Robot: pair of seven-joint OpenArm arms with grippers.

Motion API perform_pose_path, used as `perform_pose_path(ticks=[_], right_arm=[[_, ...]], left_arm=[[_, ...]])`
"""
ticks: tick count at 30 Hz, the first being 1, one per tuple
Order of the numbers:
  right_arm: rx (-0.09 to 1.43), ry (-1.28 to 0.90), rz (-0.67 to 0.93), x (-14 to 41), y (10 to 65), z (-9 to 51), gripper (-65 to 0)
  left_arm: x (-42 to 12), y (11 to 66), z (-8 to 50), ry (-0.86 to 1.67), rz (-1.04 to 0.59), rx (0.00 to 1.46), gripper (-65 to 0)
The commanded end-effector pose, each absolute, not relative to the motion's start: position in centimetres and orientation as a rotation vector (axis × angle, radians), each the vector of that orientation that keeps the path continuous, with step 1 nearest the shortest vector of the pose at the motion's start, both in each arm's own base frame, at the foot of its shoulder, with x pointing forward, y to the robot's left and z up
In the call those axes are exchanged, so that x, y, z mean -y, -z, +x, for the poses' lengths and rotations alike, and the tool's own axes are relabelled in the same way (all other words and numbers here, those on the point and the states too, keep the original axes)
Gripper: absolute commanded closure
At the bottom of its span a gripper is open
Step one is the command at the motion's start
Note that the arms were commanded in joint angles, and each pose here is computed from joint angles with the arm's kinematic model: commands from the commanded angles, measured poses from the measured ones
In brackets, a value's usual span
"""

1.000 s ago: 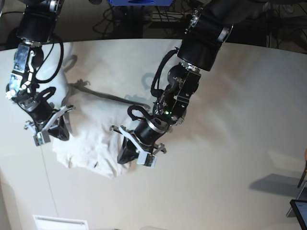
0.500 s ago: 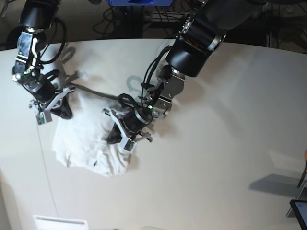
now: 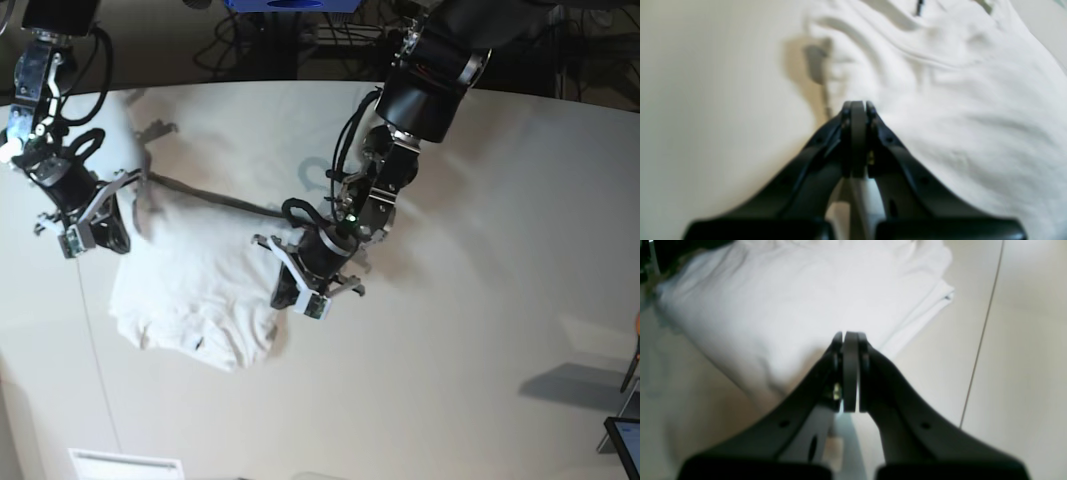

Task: Fold the T-shirt properly
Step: 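Grasp the bundle's folded edge with both grippers, then lift the bundle edge with both grippers and pull it taut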

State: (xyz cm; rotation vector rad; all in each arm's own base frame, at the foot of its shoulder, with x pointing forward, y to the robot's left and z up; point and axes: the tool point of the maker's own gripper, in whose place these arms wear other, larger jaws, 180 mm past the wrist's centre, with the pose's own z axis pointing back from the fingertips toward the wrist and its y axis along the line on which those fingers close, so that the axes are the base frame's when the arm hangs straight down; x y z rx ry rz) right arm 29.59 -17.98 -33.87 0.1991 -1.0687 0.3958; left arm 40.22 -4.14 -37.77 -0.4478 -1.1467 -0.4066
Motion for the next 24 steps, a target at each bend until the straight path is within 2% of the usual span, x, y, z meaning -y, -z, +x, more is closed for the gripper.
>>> perform_pose_path(ticks=[1, 5, 13, 18, 24], right_arm=[[1.135, -0.419, 0.212, 17.2, 31.8, 29.8, -0.1], [1.149, -0.442, 0.217, 15.5, 30.6, 28.5, -0.1], [1.071, -0.505, 0.337, 10.9, 33.1, 28.7, -0.1], [0.964, -0.434, 0.368, 11.9, 37.5, 29.3, -0.1], [0.889, -0.411, 0.345, 14.7, 40.4, 28.0, -0.1]], left_arm=[[6.2, 34.0, 40.8, 0.41, -0.514, 1.251, 0.0], [7.5, 32.5, 39.0, 0.399, -0.567, 1.287, 0.0], [10.1, 36.4, 37.4, 0.438, -0.588, 1.172, 0.0], [7.9, 40.5, 37.6, 0.436, -0.519, 1.076, 0.0], [4.6, 42.5, 37.1, 0.446, -0.457, 1.041, 0.0]])
